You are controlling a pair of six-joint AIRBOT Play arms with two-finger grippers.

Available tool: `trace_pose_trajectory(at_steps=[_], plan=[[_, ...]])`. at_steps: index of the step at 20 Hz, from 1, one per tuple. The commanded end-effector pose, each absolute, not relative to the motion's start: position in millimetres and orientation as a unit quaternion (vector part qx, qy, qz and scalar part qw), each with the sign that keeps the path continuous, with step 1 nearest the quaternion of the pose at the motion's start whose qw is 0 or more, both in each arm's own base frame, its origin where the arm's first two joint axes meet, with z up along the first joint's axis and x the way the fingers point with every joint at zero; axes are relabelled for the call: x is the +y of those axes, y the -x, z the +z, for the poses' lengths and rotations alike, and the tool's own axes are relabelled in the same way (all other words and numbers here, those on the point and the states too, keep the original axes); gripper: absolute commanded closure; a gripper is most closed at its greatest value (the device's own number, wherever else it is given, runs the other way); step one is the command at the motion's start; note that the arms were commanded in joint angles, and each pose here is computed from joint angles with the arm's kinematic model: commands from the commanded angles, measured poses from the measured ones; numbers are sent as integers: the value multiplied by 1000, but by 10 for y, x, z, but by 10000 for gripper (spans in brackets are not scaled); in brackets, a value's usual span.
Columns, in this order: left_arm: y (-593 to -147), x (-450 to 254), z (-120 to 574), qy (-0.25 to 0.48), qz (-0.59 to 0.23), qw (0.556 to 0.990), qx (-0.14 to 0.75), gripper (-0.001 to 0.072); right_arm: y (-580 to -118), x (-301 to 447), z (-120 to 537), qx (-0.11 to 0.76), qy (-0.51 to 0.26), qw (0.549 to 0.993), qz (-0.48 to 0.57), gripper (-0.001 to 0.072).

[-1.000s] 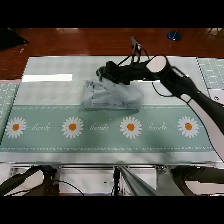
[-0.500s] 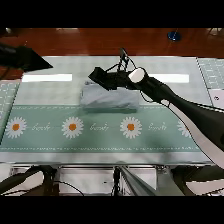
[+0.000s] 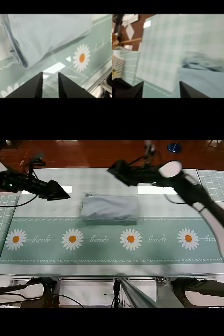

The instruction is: Fold the shirts.

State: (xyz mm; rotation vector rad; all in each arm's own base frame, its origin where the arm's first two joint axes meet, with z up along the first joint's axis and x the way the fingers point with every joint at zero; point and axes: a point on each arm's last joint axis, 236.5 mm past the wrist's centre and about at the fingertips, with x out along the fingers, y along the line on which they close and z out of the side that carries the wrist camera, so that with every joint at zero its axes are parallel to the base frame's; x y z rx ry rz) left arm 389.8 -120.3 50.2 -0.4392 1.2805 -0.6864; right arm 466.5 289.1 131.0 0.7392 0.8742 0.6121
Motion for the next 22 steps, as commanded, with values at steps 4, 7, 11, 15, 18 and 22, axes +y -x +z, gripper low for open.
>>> trace_pose_trajectory(at_steps=[4,7,11,15,18,22], plan=[[-4002,-1232,-109,197,-318,699,609,434,-3998,618,654,597,-175,776,102,176],[-4132,-1224,-130,190,-309,720,592,434,-3850,102,414,637,-163,751,63,179],[-4147,-1228,-130,187,-310,723,588,430,-3859,58,-20,673,-196,710,62,180],[-4109,-1239,-116,187,-315,718,592,430,-3760,733,-525,686,-297,645,156,127],[-4024,-1260,-106,187,-324,705,602,430,-3869,962,-734,658,-333,658,153,110],[-4005,-1265,-103,187,-326,702,604,430,-4074,1167,-754,627,-347,680,152,102]])
